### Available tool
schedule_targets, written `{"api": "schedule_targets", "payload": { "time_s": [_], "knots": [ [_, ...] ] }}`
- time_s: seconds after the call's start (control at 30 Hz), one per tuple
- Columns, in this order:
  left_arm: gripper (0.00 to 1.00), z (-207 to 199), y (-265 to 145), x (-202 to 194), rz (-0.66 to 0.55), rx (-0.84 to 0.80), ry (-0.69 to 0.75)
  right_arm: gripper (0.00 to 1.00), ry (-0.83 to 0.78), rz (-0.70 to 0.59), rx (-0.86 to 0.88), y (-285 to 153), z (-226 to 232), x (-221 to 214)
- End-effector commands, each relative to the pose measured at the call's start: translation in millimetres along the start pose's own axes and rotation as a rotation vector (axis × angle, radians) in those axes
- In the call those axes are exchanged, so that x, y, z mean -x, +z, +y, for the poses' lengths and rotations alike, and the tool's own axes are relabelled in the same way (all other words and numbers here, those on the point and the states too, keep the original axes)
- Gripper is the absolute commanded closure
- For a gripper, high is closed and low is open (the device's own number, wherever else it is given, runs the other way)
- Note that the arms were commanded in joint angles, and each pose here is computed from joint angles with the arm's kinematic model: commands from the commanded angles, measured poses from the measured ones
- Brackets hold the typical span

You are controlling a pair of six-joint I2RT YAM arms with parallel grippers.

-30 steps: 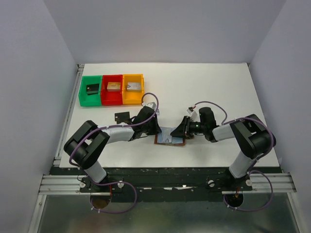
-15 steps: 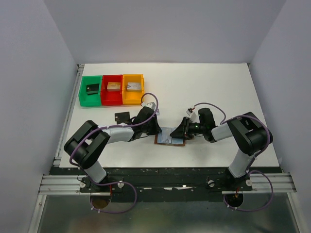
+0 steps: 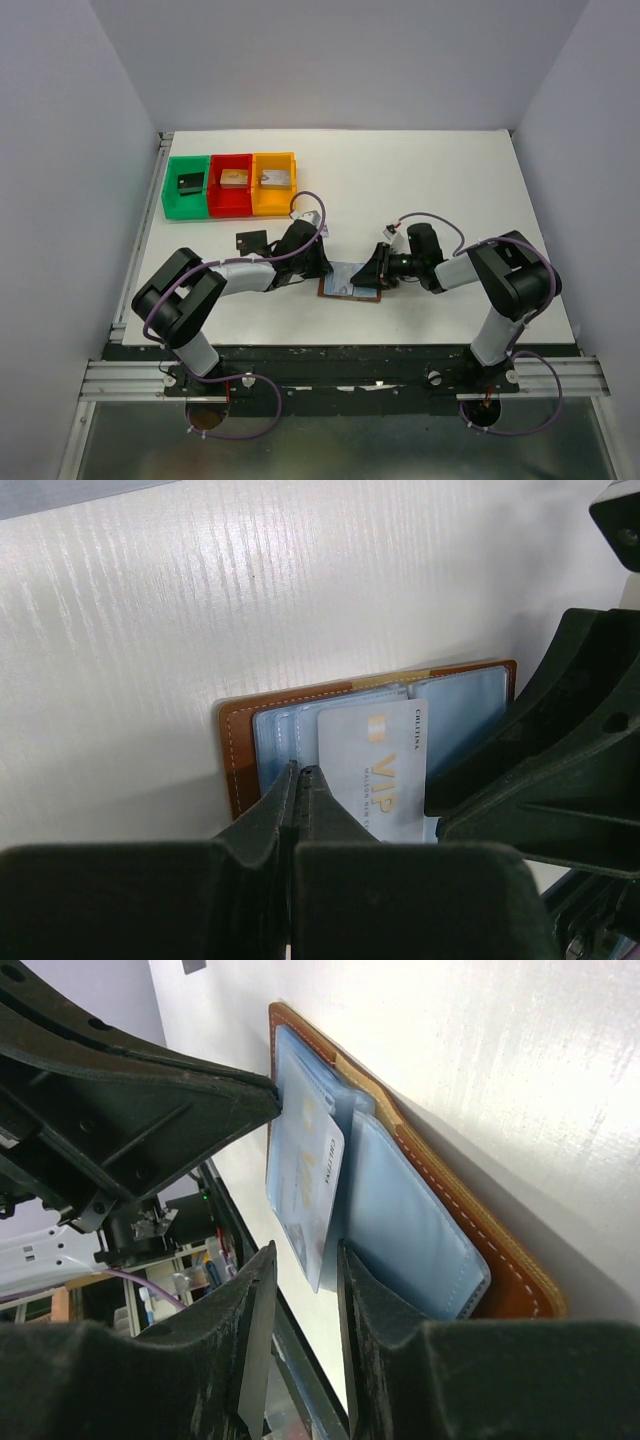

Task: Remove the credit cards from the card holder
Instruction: Remove the credit card from the card holder.

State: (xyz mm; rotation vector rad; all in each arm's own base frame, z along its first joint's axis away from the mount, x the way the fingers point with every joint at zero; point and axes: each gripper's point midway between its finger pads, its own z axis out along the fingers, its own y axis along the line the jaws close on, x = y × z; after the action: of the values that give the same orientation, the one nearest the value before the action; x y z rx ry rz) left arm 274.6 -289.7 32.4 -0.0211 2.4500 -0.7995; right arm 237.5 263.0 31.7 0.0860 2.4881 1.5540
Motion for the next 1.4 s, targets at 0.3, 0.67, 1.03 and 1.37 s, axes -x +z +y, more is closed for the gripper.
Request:
{"api": "schedule_targets", "payload": {
  "time_s": [0.3, 0.67, 1.03, 1.37],
  "knots": [
    [1.00, 31.5, 0.5, -28.5, 0.073, 0.105, 0.006, 0.61, -0.017, -0.020, 0.072, 6.9, 16.8, 11.6],
    [1.00, 31.6, -0.4, -27.7, 0.067, 0.108, 0.008, 0.61, -0.026, -0.001, -0.033, 7.4, -2.5, 7.0],
    [1.00, 30.7, 0.4, -28.4, 0.071, 0.104, 0.013, 0.61, -0.027, -0.008, 0.042, 11.3, 11.1, 10.2],
    [1.00, 27.7, 1.0, -27.9, 0.072, 0.092, 0.017, 0.61, -0.016, 0.001, 0.088, 18.8, 20.5, 12.5]
  ]
}}
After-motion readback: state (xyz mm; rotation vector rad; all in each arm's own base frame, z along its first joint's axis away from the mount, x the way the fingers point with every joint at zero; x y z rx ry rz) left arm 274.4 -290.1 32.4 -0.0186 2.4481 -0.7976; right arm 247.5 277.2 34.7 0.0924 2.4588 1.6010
